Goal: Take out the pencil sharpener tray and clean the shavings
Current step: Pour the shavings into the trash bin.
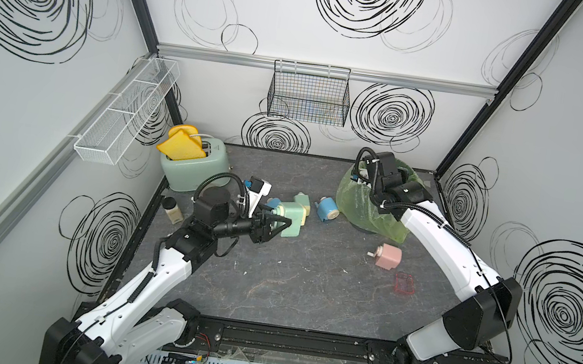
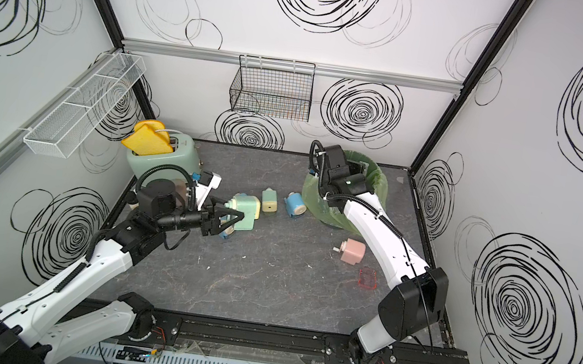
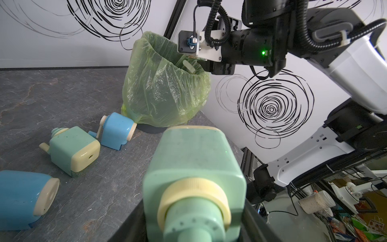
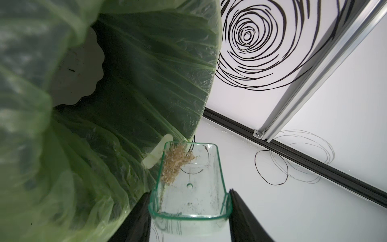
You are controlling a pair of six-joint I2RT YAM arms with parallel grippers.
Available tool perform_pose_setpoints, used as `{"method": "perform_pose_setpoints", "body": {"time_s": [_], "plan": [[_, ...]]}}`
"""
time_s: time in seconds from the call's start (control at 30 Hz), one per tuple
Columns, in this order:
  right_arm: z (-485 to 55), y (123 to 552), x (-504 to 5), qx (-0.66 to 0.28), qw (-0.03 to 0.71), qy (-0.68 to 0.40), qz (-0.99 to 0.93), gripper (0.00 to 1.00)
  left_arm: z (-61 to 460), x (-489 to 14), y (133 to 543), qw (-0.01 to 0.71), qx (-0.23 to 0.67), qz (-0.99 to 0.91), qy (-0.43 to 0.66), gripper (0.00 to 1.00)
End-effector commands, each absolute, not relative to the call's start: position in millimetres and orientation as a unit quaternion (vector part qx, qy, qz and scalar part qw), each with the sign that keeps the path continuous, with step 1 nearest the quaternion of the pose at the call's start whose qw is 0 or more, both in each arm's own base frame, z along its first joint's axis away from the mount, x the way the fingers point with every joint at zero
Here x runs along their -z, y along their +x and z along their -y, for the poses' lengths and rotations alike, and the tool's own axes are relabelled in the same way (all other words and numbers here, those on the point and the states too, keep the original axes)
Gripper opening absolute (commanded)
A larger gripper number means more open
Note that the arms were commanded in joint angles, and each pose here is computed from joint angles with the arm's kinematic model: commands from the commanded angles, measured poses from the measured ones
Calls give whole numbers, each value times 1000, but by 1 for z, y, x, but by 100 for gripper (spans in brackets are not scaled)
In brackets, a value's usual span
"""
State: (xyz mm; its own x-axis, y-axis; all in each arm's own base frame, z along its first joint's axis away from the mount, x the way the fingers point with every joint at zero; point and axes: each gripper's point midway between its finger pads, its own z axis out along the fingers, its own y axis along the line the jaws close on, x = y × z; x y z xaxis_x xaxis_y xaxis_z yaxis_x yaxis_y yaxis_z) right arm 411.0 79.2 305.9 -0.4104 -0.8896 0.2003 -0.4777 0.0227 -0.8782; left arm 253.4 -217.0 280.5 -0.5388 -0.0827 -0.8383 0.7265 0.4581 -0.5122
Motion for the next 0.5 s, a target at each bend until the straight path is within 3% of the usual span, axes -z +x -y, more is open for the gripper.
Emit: {"method": "perform_pose_setpoints", "body": {"time_s": [0.0,0.13,0.27,0.37,0.47], "plan": [[-78,408,-317,504,220,-509,-663,31,220,-300,252,456,482,-710,237,13],[-86,404,-297,485,213,-545,-650,31,220,-300,252,455,484,-709,237,12],[-80,412,-332,508,250,-503,-653,30,219,-300,252,455,483,-710,235,12],[-82,411,-320,504,230,-536,-637,31,219,-302,253,456,488,-707,233,12],[-70,421,-340,522,252,-499,-645,30,218,-302,253,456,486,-708,233,12]]}}
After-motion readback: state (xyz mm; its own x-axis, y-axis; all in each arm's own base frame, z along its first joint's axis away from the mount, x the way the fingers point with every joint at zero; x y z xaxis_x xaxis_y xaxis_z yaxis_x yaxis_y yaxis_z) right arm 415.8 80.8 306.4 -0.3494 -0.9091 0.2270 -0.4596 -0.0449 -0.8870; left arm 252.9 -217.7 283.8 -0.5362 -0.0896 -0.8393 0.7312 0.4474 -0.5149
